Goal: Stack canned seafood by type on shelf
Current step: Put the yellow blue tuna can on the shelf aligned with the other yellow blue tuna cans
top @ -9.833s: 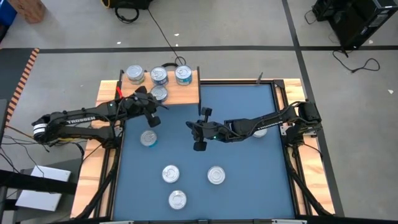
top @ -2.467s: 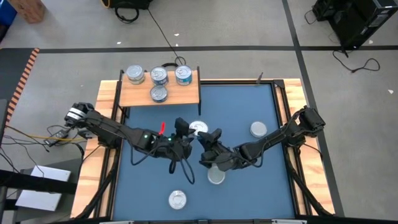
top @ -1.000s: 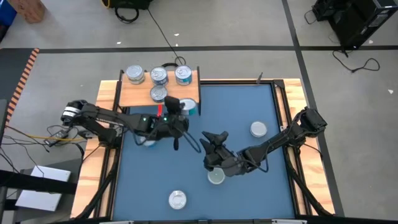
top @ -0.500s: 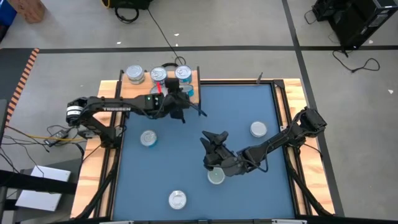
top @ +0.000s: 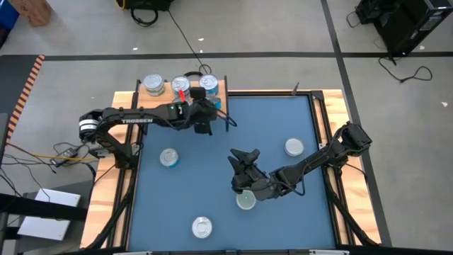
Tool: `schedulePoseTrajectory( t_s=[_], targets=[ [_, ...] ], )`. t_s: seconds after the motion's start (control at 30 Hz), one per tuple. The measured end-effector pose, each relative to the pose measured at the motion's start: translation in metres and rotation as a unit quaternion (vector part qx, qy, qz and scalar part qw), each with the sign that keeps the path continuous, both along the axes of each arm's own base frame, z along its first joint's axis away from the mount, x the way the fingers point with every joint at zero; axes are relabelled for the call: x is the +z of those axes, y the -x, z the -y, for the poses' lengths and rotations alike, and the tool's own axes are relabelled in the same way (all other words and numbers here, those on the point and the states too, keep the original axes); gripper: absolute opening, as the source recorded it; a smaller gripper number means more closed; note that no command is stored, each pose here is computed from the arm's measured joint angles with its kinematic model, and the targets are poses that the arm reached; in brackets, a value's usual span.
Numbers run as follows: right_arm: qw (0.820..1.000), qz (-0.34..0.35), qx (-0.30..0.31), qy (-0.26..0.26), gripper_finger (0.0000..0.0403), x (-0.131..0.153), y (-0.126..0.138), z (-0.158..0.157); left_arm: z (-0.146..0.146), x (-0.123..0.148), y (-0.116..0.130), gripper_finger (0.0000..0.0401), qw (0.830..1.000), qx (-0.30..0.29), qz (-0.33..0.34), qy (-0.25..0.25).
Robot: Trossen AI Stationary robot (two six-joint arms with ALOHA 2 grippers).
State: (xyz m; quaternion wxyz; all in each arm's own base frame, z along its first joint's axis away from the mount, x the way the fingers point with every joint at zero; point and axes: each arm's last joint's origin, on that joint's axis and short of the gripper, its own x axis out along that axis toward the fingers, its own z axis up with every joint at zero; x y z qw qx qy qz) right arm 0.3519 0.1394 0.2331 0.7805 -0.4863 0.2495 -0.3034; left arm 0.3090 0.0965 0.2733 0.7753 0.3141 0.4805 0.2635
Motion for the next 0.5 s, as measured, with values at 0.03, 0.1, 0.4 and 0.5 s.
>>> schedulePoseTrajectory(
  t_s=[0.03,0.1,0.4,0.5],
  targets=[
    [1.000,-0.001,0.000,0.001,0.0217,-0.0001,0.0000,0.0000,-0.0002,-0.0011,-0.0005,0.0141,1.000,0.000,-0.002,0.000],
    [1.000,-0.001,0.000,0.001,0.0216,0.0000,0.0000,0.0000,-0.0001,-0.0021,-0.0013,0.0145,1.000,0.001,-0.004,-0.001],
    [1.000,-0.004,-0.003,0.005,0.0216,0.0000,0.0002,0.0002,0.0010,-0.0060,0.0012,0.0210,1.000,0.000,-0.024,0.013],
    [1.000,-0.003,-0.003,0.005,0.0214,0.0000,0.0002,0.0002,0.0012,-0.0070,0.0024,0.0213,0.999,0.008,-0.024,0.019]
  ],
)
